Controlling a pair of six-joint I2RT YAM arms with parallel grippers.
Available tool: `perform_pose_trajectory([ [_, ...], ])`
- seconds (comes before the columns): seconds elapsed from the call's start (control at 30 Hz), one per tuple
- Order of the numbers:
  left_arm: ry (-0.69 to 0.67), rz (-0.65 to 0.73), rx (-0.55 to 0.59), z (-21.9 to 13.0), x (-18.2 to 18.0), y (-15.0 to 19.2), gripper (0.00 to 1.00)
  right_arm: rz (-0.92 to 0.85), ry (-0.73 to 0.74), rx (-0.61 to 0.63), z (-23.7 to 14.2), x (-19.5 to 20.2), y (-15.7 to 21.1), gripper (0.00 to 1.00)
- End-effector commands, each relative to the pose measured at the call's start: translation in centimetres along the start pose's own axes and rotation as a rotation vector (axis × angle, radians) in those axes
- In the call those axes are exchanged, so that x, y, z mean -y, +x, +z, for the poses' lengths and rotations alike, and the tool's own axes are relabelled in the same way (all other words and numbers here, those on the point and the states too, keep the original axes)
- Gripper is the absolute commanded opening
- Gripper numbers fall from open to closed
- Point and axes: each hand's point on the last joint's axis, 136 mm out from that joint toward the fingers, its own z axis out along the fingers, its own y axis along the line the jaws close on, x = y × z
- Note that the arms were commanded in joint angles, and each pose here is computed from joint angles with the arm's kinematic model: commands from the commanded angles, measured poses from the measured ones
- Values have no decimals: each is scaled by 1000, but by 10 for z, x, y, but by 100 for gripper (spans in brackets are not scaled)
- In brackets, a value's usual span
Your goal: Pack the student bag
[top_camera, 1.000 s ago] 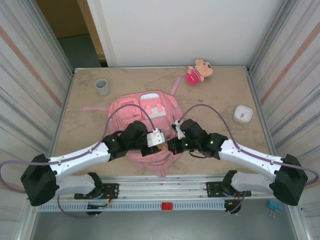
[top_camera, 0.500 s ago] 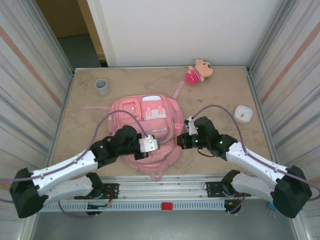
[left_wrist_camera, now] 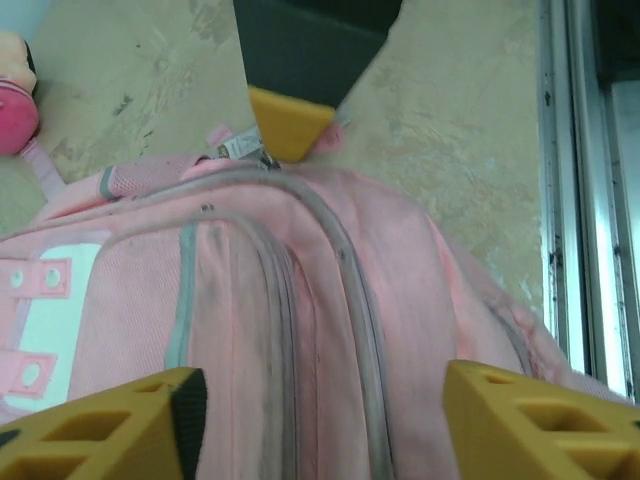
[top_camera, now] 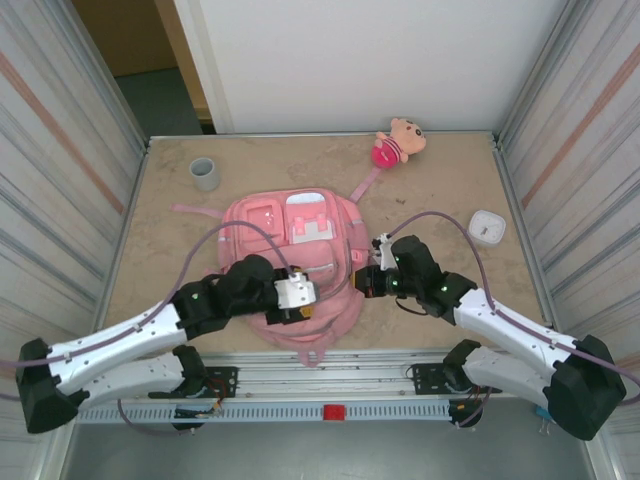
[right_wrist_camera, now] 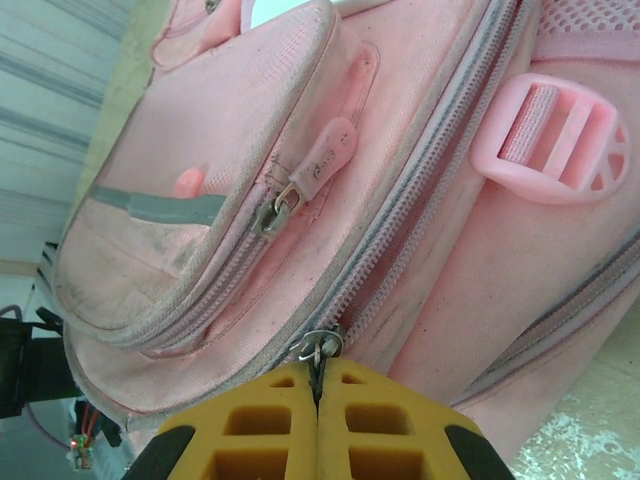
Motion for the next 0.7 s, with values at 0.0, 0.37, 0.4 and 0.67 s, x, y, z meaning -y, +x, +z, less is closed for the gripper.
perform_pose_trajectory([
  [0.0, -90, 55, -54, 13, -14, -17, 72, -52, -44, 48, -9, -21, -15, 0],
  [0.37, -128, 71, -231, 68, -16, 12, 51, -73, -59, 49, -14, -24, -10, 0],
  [0.4, -119, 71, -230, 68, -14, 14, 46, -72, -57, 47, -14, -23, -9, 0],
  [0.67, -14, 117, -108, 47, 10, 8, 13, 23, 86, 89, -10, 20, -14, 0],
])
